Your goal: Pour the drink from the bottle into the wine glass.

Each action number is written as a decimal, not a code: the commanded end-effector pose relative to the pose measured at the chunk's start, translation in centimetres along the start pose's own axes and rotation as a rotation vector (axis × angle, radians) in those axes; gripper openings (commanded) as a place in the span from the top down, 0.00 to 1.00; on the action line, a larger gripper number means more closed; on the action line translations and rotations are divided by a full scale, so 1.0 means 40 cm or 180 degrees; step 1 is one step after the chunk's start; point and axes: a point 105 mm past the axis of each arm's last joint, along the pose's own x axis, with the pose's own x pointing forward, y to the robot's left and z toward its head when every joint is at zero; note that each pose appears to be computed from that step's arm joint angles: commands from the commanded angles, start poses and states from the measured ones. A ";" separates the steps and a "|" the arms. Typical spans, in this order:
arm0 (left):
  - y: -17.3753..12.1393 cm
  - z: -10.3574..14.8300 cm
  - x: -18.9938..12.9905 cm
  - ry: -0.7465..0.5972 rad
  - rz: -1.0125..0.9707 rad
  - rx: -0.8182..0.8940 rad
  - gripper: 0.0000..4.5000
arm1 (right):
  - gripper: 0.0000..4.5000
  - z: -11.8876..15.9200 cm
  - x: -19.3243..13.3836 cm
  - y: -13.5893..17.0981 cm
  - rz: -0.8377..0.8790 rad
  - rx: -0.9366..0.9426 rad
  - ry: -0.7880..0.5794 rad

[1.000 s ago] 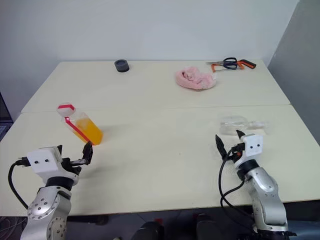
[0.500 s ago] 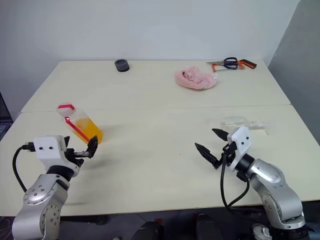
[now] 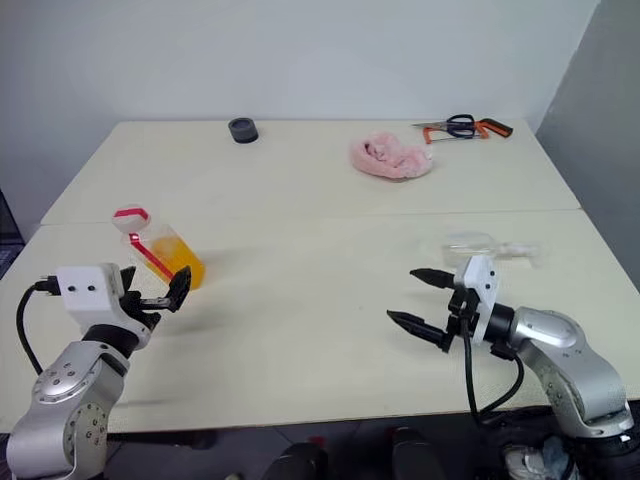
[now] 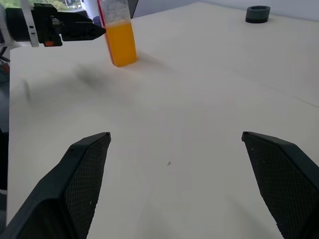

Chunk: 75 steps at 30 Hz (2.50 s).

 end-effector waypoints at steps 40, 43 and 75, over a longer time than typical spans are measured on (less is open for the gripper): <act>0.074 0.097 0.110 -0.0234 -0.0021 0.0077 0.00 | 0.00 0.126 0.134 -0.010 0.0387 -0.0425 -0.0446; 0.066 0.096 0.118 -0.0234 -0.0062 0.0073 0.00 | 0.00 0.128 0.135 -0.011 0.0358 -0.0431 -0.0460; -0.050 0.114 0.139 -0.0403 -0.0722 0.0105 0.61 | 0.00 0.132 0.095 -0.029 -0.0239 -0.0632 -0.0594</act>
